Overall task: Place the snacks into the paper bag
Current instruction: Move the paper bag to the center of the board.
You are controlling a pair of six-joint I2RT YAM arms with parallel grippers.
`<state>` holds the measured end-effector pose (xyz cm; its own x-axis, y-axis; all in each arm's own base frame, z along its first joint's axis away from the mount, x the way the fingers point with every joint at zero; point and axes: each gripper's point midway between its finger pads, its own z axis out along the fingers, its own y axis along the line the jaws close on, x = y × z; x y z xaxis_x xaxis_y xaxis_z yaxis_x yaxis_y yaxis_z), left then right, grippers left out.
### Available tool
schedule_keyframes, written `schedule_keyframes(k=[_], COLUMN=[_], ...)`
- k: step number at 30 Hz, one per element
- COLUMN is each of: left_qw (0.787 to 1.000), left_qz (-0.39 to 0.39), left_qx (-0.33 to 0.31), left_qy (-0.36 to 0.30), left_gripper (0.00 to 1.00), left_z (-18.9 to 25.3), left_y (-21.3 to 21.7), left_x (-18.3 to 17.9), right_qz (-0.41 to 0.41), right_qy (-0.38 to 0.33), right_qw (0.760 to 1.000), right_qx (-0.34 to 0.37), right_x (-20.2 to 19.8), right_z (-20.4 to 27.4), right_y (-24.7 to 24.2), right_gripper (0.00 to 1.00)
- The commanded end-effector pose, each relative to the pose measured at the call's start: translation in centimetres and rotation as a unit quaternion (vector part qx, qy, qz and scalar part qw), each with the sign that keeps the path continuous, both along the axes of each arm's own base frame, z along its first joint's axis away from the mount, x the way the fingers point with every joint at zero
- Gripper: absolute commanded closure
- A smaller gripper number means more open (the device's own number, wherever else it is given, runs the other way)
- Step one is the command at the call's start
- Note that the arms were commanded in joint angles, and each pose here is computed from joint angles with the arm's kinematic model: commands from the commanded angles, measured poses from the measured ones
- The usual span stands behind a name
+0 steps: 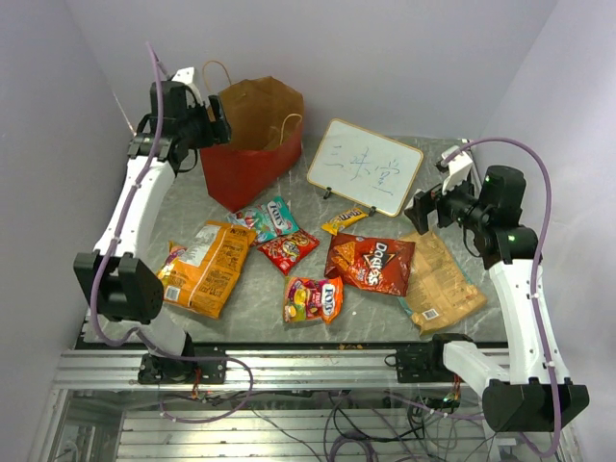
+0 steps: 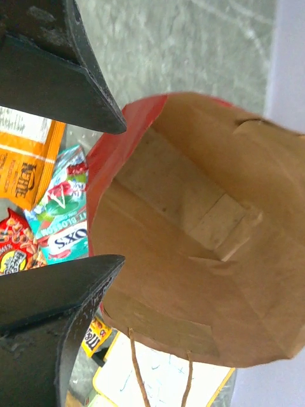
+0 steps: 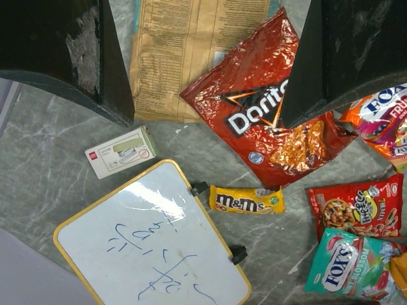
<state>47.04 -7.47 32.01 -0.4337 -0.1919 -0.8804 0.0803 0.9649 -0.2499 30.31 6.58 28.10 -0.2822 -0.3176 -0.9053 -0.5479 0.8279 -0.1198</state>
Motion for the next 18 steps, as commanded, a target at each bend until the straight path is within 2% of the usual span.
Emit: schedule_keyframes(k=[1, 10, 15, 18], left_qw=[0.996, 0.99, 0.989, 0.99], left_qz=[0.047, 0.071, 0.072, 0.071], left_qx=[-0.052, -0.075, -0.074, -0.074], left_qy=[0.061, 0.094, 0.101, 0.101], left_gripper=[0.14, 0.27, 0.39, 0.51], left_z=[-1.9, -4.7, -5.6, -5.7], left_y=[-0.6, -0.6, -0.6, -0.6], left_x=[0.0, -0.5, -0.1, 0.0], right_qz=[0.0, -0.001, -0.001, -0.001], right_qy=[0.009, 0.022, 0.024, 0.023], right_qw=[1.0, 1.0, 1.0, 1.0], right_qx=[0.002, 0.007, 0.008, 0.008], right_x=[-0.5, -0.8, -0.9, -1.1], right_z=[-0.6, -1.9, -2.2, -2.5], right_y=[0.1, 0.1, 0.2, 0.2], right_gripper=[0.0, 0.0, 0.0, 0.0])
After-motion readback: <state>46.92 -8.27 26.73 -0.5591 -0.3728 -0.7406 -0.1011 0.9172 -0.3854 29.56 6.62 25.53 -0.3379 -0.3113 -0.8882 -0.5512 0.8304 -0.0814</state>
